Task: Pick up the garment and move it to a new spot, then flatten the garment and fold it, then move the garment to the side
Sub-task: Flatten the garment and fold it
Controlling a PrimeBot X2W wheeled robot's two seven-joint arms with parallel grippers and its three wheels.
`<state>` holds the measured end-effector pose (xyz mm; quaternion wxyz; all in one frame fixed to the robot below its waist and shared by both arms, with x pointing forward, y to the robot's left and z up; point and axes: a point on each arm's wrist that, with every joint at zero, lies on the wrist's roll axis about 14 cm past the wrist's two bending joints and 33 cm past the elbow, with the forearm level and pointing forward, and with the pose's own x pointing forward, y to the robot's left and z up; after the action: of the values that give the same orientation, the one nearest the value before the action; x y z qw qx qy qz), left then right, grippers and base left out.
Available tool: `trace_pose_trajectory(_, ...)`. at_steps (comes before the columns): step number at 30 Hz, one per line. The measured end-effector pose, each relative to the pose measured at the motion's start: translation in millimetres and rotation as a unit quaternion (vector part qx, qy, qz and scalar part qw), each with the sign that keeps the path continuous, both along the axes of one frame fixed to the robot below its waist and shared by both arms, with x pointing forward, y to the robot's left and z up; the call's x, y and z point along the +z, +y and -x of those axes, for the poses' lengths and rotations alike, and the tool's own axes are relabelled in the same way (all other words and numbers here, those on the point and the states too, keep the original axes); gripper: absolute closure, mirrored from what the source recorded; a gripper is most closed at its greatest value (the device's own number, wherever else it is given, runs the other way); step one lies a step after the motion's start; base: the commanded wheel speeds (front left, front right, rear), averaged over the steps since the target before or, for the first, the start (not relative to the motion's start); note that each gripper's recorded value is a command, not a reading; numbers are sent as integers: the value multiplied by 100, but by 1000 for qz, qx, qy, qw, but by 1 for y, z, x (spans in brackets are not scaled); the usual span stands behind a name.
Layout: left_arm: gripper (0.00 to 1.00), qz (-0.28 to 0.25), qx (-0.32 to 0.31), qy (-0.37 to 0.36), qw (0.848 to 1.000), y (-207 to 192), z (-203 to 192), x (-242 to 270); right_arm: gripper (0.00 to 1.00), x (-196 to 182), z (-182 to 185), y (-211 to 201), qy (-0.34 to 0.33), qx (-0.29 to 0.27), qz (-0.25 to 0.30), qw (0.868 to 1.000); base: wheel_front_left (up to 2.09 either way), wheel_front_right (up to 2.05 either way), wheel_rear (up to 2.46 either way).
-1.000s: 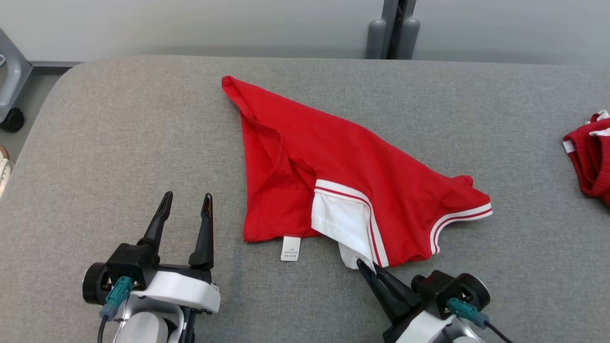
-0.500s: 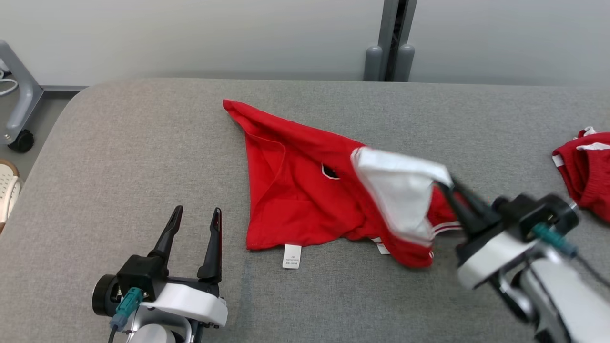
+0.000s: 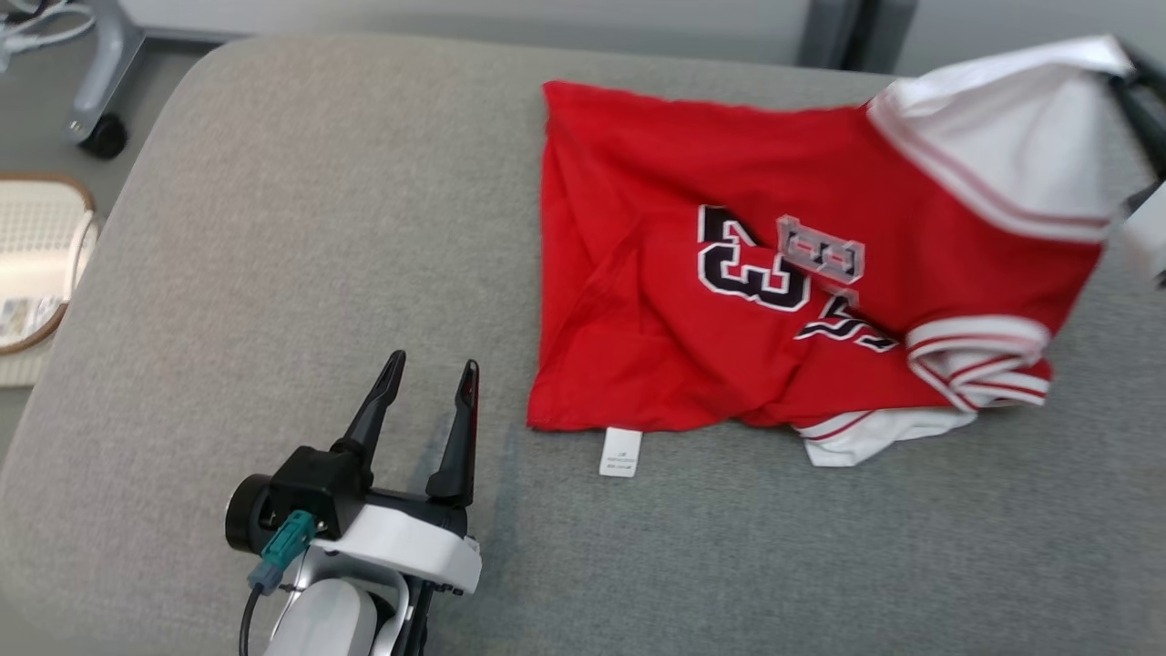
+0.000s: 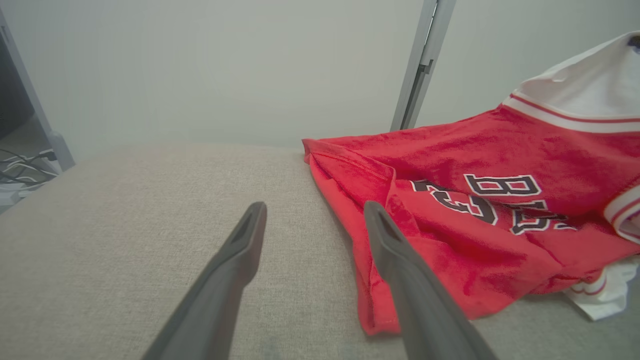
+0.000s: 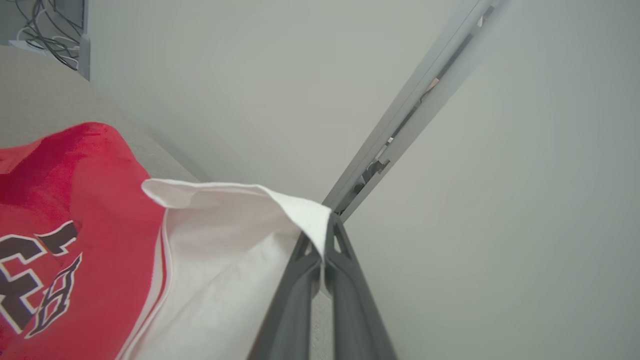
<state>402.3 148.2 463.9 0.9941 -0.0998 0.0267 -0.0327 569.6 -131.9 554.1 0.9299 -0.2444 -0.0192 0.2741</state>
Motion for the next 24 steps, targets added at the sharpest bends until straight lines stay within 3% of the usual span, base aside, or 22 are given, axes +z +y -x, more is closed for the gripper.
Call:
trace_pose_trajectory(10, 0, 5, 33, 38, 999, 19, -3, -24, 100, 17, -97, -1, -21, -36, 18, 999, 0, 0, 0)
trace_pose_trajectory(19, 0, 6, 72, 69, 995, 40, 7, -40, 100, 20, -159, 19, -41, -54, 18, 998, 0, 0, 0)
trace_pose_trajectory(24, 0, 3, 88, 84, 993, 48, 12, -47, 100, 6, -174, 38, -39, -44, 24, 998, 0, 0, 0)
